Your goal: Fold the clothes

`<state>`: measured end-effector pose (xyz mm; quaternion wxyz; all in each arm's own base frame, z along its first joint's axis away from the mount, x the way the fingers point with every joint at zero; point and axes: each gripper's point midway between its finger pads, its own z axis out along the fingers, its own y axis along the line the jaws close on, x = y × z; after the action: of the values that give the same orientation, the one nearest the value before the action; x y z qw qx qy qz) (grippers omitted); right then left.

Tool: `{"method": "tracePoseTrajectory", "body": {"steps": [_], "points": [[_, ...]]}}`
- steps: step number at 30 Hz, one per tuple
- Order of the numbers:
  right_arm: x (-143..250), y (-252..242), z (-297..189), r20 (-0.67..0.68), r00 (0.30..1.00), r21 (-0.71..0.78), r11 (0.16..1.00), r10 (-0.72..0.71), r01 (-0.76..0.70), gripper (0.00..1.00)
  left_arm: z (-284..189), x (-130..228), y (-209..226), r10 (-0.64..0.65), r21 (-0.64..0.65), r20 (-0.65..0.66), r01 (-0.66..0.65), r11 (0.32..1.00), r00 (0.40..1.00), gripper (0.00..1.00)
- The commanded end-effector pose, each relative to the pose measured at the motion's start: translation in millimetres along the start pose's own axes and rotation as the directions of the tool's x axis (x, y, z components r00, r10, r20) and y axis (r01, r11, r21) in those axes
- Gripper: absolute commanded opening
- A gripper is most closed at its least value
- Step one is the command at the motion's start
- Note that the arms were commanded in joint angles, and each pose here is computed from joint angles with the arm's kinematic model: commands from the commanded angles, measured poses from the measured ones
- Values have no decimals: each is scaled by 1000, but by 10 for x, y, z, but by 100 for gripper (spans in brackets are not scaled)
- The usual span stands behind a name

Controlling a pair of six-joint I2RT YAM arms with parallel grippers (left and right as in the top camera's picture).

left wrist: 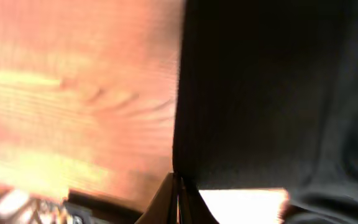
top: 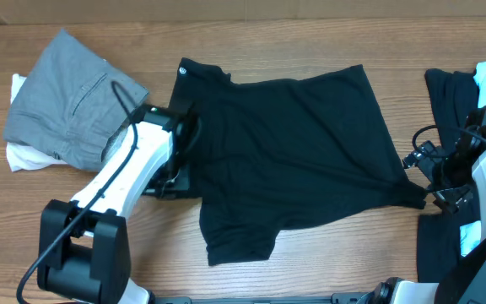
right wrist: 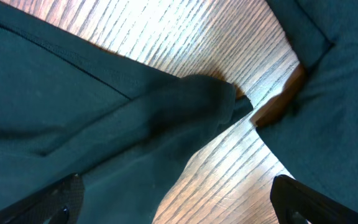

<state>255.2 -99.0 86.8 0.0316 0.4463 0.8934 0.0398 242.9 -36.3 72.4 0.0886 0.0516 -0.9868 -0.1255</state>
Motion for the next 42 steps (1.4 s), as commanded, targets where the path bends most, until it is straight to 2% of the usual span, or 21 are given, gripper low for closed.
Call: {"method": "tracePoseTrajectory", "body": {"steps": [1,7,8,9,11,14,18,19,20,22,23,30,36,39,42], "points": [[-45,66,-81,26,1000,-30,1000,-7,7,100,150,134,217,-146,-64,-52,143,988,988,4],[-42,70,-81,25,1000,-32,999,-9,10,100,221,178,454,-238,-63,-90,233,970,967,4],[-43,70,-82,25,1000,-32,999,-9,10,100,215,163,494,-258,-54,-84,254,966,962,17],[-43,70,-82,25,1000,-32,999,-9,10,100,205,141,537,-280,-43,-74,277,960,957,38],[-43,70,-82,25,1000,-32,999,-9,10,100,177,37,530,-288,37,-43,290,956,957,50],[-44,72,-82,25,1000,-33,999,-9,10,100,21,-207,270,-191,258,52,172,951,980,57],[-44,72,-82,25,1000,-33,999,-9,10,100,-445,-513,-30,-129,461,264,-8,887,956,59],[-44,72,-82,25,1000,-33,999,-9,10,100,-558,-572,-105,-127,500,310,-48,865,942,58],[-45,71,-82,26,1000,-33,999,-9,10,100,-643,-625,-174,-129,530,343,-78,845,930,50],[-44,71,-82,25,1000,-32,999,-9,10,100,-688,-698,-268,-116,542,379,-119,832,918,13],[-43,71,-82,25,1000,-33,999,-9,10,100,-644,-726,-278,-110,527,381,-118,842,918,4],[-42,70,-82,24,1000,-32,999,-9,10,100,57,-980,-347,-93,450,296,-53,892,951,4],[-41,71,-82,24,1000,-33,999,-9,10,100,634,-884,-158,-95,354,127,44,934,987,4],[-22,116,-83,13,1000,-58,998,-12,13,100,705,-923,27,-117,319,126,72,945,985,4],[17,315,-102,1,994,-162,981,-112,111,98,669,-1107,254,-178,298,174,120,947,969,4]]}}
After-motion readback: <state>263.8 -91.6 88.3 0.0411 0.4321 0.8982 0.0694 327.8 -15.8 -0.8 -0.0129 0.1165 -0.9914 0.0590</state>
